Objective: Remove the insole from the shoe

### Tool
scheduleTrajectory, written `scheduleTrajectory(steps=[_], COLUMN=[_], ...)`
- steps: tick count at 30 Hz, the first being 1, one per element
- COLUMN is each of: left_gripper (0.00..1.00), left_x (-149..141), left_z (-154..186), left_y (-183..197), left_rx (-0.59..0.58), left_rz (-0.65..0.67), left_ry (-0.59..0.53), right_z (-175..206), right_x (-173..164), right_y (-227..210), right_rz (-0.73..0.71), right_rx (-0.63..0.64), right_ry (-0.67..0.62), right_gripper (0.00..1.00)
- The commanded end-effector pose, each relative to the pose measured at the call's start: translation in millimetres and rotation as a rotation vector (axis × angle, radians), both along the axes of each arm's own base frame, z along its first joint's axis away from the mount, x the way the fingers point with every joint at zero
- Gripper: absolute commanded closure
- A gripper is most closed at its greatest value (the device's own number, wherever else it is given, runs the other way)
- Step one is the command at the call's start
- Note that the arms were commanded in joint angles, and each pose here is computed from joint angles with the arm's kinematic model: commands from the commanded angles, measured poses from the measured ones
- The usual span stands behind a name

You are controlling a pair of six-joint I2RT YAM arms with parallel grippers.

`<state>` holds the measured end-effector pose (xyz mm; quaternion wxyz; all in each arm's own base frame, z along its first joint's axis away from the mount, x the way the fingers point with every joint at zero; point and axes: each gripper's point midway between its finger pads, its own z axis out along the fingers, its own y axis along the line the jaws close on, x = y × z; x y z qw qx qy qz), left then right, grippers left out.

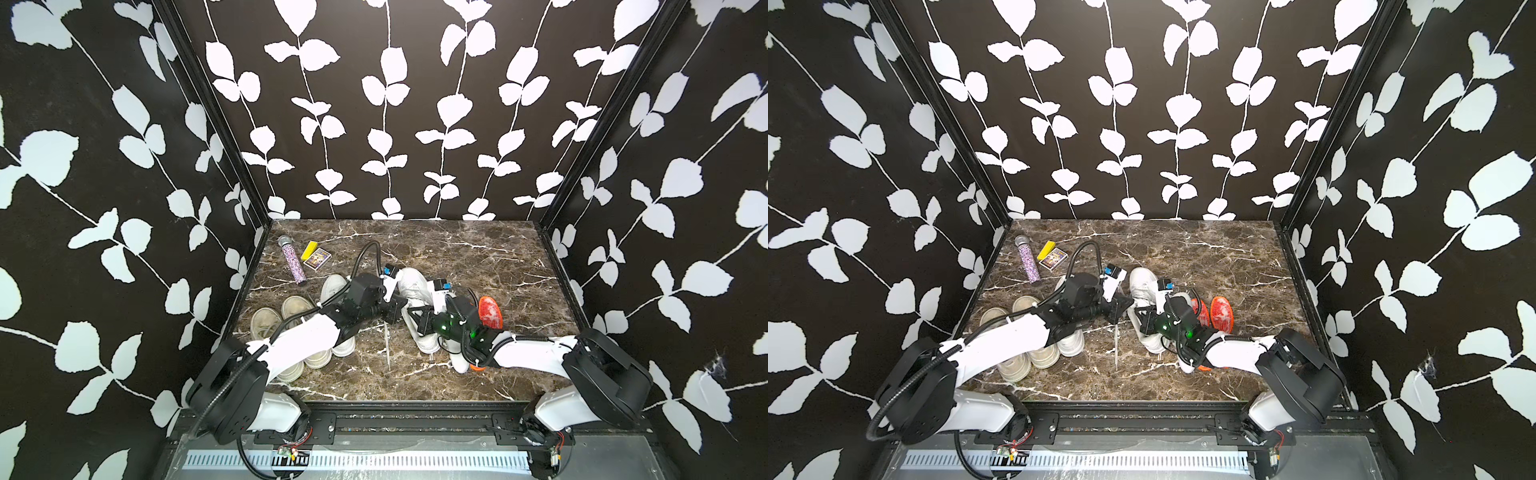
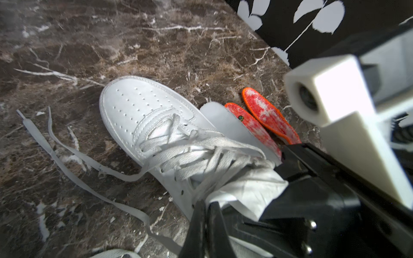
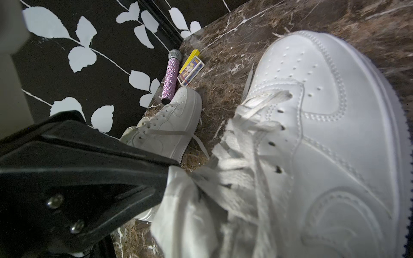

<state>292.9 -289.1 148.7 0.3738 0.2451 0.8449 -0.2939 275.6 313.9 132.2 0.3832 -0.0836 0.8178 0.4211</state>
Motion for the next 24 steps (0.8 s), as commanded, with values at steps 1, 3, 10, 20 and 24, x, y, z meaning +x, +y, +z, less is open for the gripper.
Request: scheduleTrajectory(steps=[1, 3, 10, 20, 24], left_gripper=[1.0, 1.0, 1.0, 1.0, 1.0], left_x=[42.9, 46.8, 51.8, 41.0, 30.2], left_z=[-73.3, -73.7, -79.8, -71.2, -48.5], left_y=[147.7, 148.0, 141.8, 120.4, 100.9], left_rx=[0.499, 0.514, 0.551, 0.42, 0.284], left_rz=[0.542, 0.543, 0.513, 0.407, 0.338], left_ry=[0.051, 0.046, 0.08, 0.064, 0.027], right_z=[95.6, 101.3, 114.7, 81.9, 78.7], right_x=[3.4, -0.2, -9.6, 24.9, 29.0], right_y=[0.4, 1.1, 9.5, -21.9, -18.2], right_rz=[0.003, 0.023, 0.093, -0.16, -0.164], right_rx=[0.235, 0.245, 0.317, 0.246, 0.286], right_ry=[-0.264, -0.28, -0.303, -0.167, -0.143], right_gripper=[1.0, 1.0, 1.0, 1.0, 1.0])
